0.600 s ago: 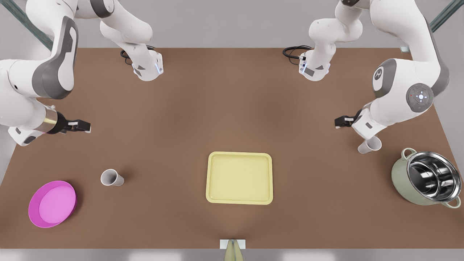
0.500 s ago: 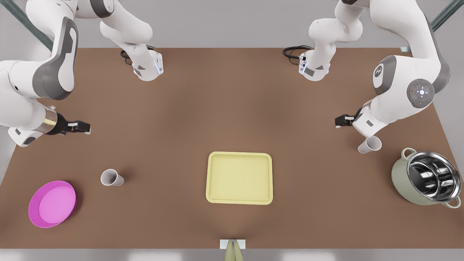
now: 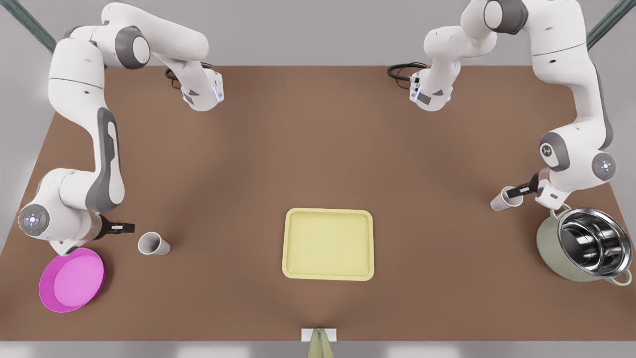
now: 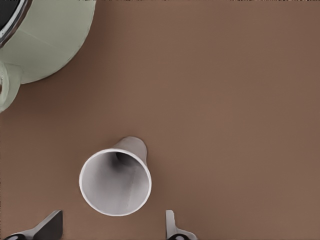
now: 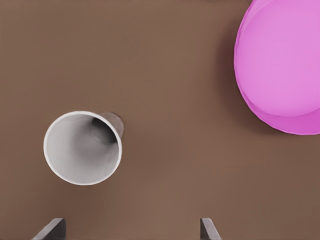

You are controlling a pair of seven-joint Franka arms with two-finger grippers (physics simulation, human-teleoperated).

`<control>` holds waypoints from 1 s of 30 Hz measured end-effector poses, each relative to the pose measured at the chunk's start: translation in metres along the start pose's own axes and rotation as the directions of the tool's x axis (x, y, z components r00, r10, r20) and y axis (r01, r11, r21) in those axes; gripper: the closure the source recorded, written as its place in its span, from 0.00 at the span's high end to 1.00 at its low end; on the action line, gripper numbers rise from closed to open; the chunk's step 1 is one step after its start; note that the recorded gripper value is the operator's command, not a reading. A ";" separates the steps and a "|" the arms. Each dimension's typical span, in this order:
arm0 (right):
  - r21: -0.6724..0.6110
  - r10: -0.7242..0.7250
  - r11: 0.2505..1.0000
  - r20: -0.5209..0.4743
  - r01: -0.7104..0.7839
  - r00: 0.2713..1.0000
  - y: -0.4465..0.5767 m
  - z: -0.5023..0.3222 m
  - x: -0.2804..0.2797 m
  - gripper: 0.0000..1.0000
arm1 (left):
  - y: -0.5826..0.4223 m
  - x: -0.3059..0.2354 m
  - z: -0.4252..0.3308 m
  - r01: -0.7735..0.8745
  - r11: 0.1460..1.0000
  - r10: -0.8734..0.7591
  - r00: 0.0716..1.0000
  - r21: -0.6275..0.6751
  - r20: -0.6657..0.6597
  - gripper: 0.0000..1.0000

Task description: Use both arms to respectively pick up the white IKEA cups from the middle-left and middle-right positions, then place the white IKEA cups onto the middle-middle tray, ensuring that the cups remain upright and do not tip over

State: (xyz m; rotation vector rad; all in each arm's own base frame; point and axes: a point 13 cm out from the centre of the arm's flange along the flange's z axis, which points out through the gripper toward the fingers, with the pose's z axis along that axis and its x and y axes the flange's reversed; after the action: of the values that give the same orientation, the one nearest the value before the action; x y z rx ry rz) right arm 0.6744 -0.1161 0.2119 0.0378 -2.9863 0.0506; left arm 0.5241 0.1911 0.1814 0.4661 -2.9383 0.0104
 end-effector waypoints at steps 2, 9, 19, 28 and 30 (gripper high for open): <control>-0.001 -0.005 1.000 0.014 0.005 1.000 0.001 0.015 -0.007 1.00 | 0.011 -0.006 0.013 -0.004 1.000 0.004 1.000 -0.006 0.015 1.00; -0.022 -0.016 1.000 0.006 0.016 1.000 0.010 0.059 -0.012 1.00 | 0.041 -0.012 0.046 -0.015 1.000 0.016 1.000 -0.016 0.023 1.00; -0.049 -0.011 0.999 0.000 0.011 1.000 0.013 0.099 -0.023 1.00 | 0.051 -0.012 0.090 -0.037 0.999 0.037 0.999 -0.017 -0.002 0.44; -0.058 -0.011 0.998 -0.010 0.011 1.000 0.013 0.117 -0.024 0.28 | 0.017 -0.013 0.073 -0.039 0.998 0.039 0.999 0.049 0.012 0.21; -0.063 -0.015 0.998 -0.004 0.015 1.000 0.015 0.114 -0.026 0.21 | -0.046 -0.021 0.051 -0.123 0.989 0.119 0.992 0.082 0.050 0.21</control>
State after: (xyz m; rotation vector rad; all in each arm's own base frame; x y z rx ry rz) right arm 0.6820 -0.1050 0.0953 0.0525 -2.9804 -0.0453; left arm 0.5500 0.1523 0.1267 0.3023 -3.0153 0.1424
